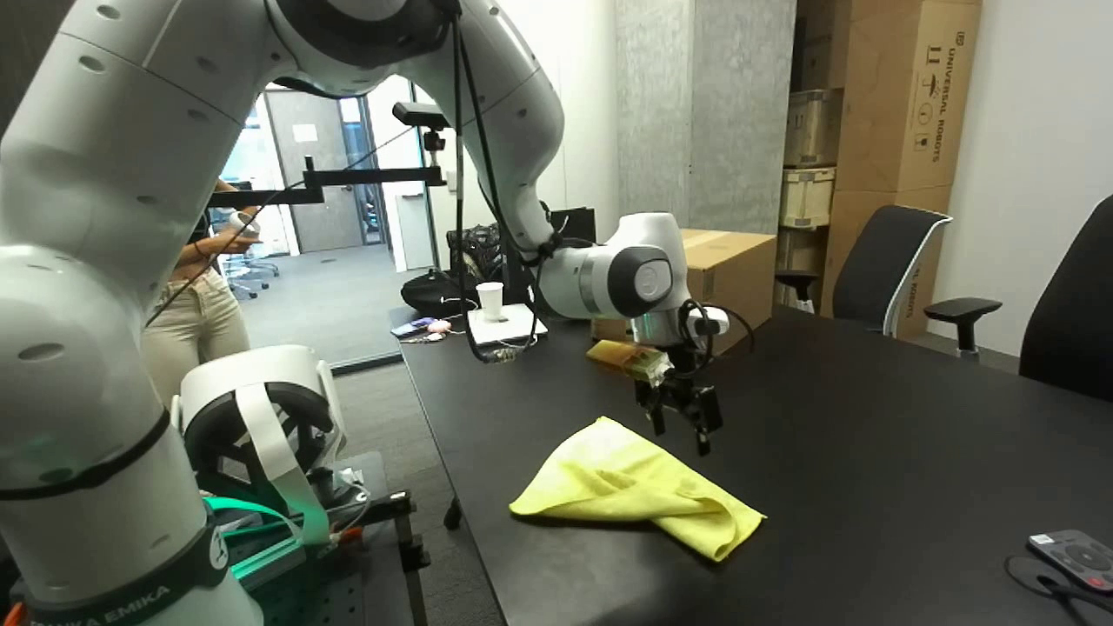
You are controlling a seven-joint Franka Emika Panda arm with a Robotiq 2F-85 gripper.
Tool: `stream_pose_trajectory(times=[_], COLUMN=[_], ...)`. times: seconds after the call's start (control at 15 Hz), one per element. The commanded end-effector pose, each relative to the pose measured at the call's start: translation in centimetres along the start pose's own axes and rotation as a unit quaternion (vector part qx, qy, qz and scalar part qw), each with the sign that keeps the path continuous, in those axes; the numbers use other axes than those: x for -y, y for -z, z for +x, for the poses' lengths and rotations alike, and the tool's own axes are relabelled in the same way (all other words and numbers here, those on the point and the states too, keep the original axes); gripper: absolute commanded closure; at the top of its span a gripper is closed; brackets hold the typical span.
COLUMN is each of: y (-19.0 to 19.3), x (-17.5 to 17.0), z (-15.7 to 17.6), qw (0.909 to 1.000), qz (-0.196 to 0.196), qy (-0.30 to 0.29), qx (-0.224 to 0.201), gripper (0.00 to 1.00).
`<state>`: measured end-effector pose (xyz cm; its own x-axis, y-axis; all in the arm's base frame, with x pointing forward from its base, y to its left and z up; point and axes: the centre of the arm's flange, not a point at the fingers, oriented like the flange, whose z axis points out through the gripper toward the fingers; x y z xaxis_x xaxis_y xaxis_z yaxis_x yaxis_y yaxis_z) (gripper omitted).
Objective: Fold the yellow towel once from bottom to top
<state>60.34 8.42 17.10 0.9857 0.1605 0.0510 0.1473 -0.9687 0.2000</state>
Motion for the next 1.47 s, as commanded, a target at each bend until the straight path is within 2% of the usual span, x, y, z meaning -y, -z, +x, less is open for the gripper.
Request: stream_pose_trajectory(times=[0.0,0.27,0.4,0.53,0.73,0.93,1.07,1.2,1.4], y=[0.1,-0.7,-0.9,-0.5,-0.1,0.4,0.5,0.4,-0.6], x=[2.1,4.7,6.0,7.3,9.4,11.0,11.5,11.9,11.9], z=[-4.4,-8.5,-10.1,-11.5,-13.2,-14.7,-15.4,-16.4,-17.8], qw=[0.9991,0.9976,0.9977,0.9961,0.9892,0.9764,0.9648,0.9498,0.9219], qz=[-0.007,-0.007,-0.008,0.007,0.017,0.032,0.047,0.052,0.06], qy=[0.022,0.033,0.035,0.074,0.143,0.213,0.257,0.306,0.381], qx=[0.036,0.06,0.058,0.048,0.027,-0.01,-0.028,-0.038,-0.04], gripper=[0.0,0.0,0.0,0.0,0.0,0.0,0.0,0.0,0.0])
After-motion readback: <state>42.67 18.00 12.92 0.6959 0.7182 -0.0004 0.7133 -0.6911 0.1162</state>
